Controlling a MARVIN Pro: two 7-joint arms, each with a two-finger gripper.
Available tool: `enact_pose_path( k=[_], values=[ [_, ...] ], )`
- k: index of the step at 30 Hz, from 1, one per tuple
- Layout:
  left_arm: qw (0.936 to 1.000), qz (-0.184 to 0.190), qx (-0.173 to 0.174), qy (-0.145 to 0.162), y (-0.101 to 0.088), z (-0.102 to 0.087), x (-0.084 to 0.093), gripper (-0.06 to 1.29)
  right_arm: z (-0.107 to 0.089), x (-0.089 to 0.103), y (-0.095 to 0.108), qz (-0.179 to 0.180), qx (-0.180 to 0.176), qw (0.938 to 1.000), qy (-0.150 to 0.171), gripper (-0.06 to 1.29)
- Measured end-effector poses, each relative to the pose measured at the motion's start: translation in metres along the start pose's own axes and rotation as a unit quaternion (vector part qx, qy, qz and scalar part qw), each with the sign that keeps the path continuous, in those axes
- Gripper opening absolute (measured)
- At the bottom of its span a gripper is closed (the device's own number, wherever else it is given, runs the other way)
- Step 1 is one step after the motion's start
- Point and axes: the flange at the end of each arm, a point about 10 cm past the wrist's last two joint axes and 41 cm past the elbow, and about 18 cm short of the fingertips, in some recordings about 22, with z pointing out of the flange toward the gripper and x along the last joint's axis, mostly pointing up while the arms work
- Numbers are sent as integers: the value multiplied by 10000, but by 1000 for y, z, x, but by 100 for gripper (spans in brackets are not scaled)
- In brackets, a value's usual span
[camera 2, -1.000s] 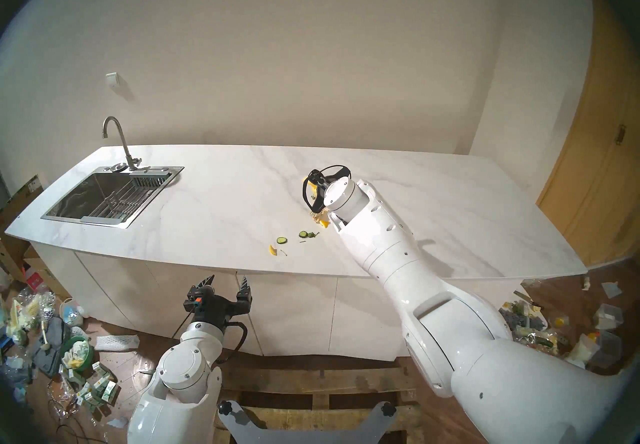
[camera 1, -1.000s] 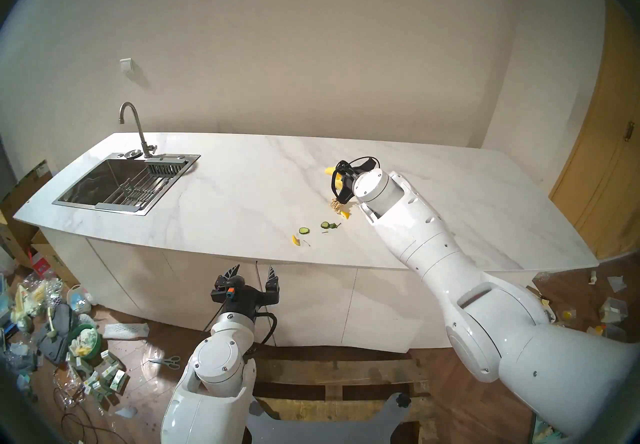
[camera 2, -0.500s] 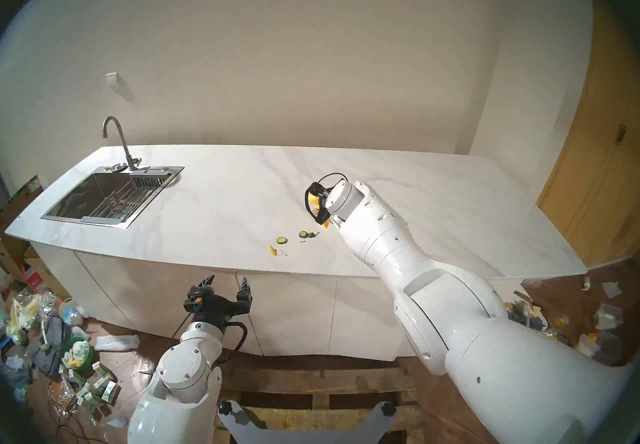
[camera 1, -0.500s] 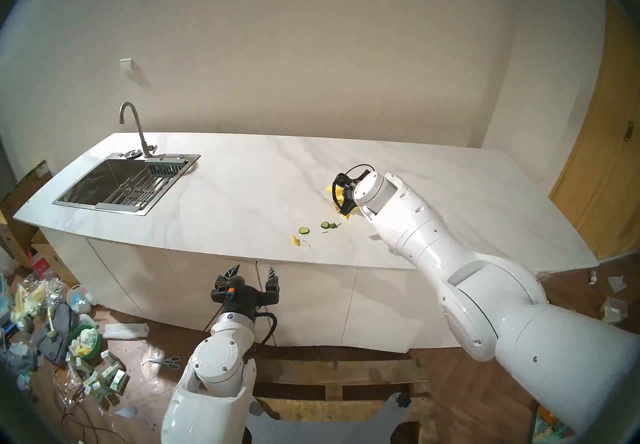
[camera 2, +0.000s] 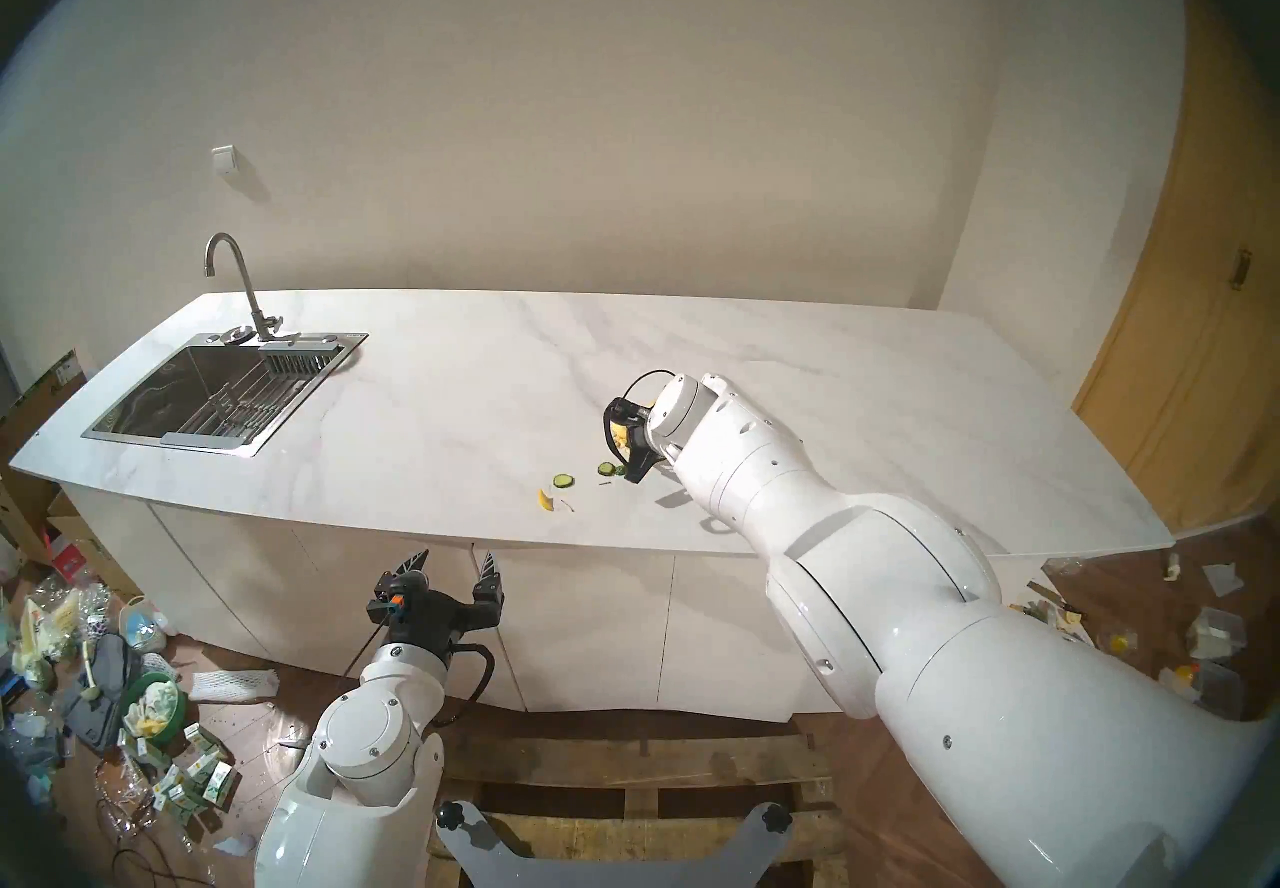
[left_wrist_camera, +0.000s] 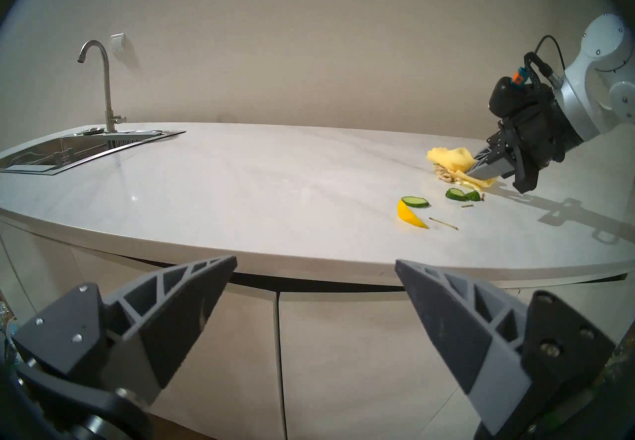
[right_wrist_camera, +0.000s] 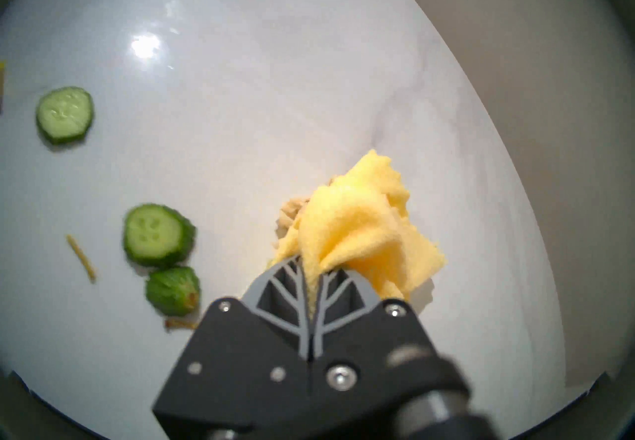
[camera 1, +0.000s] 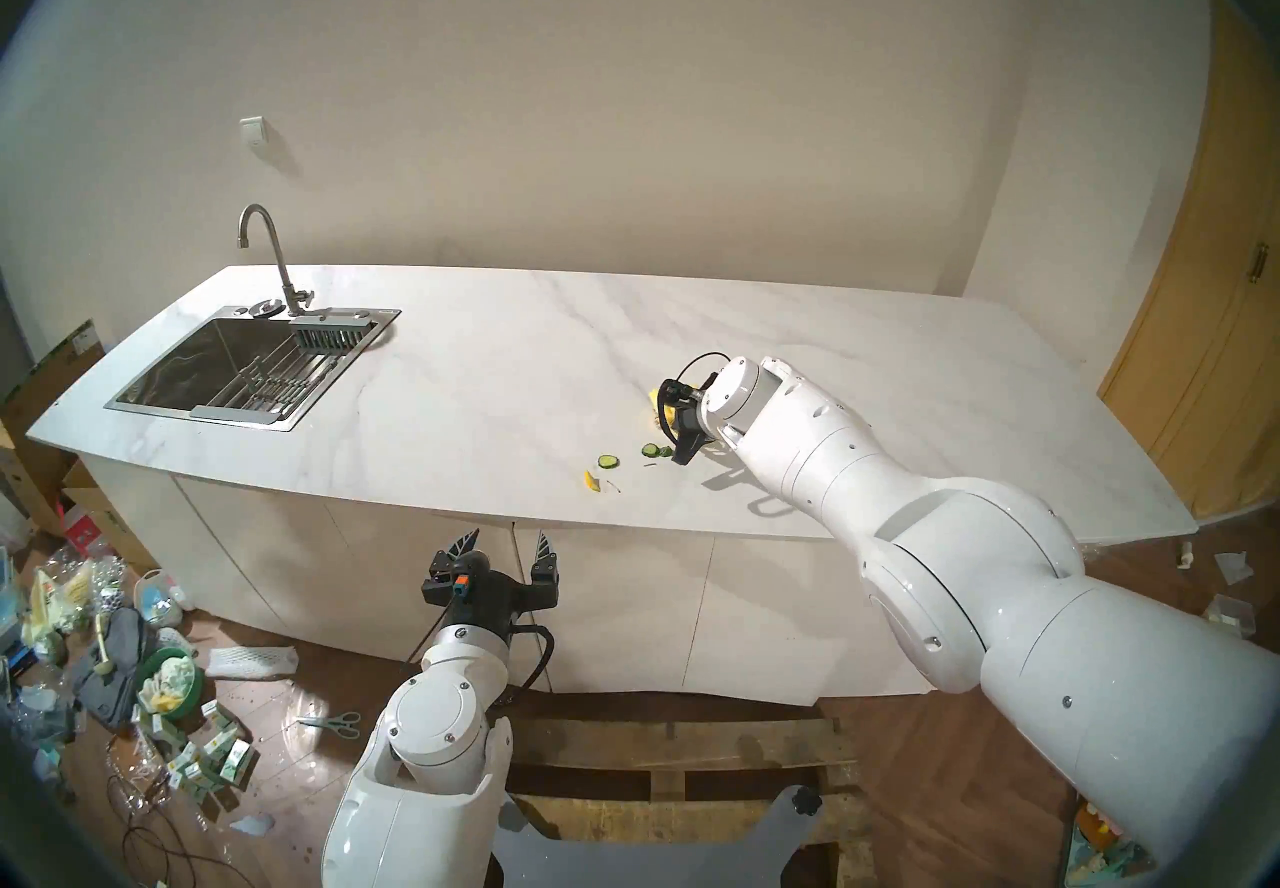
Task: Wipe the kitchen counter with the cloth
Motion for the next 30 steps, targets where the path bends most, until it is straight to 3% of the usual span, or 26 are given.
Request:
enact_pose_path(
  k=[7,20,24,30],
  values=[
    [10000,1,1,-1,0,0,0,126,-1,17,-13,-227,535,9976,373,-2],
    [10000,0,1,0,0,0,0,126,-17,29,-30,-523,1526,9836,811,-2],
    [10000,-1,1,0,0,0,0,126,-22,28,-27,-494,1435,9840,938,-2],
    [10000,0,1,0,0,0,0,126,-29,30,-14,-394,874,9886,1162,-2]
  ],
)
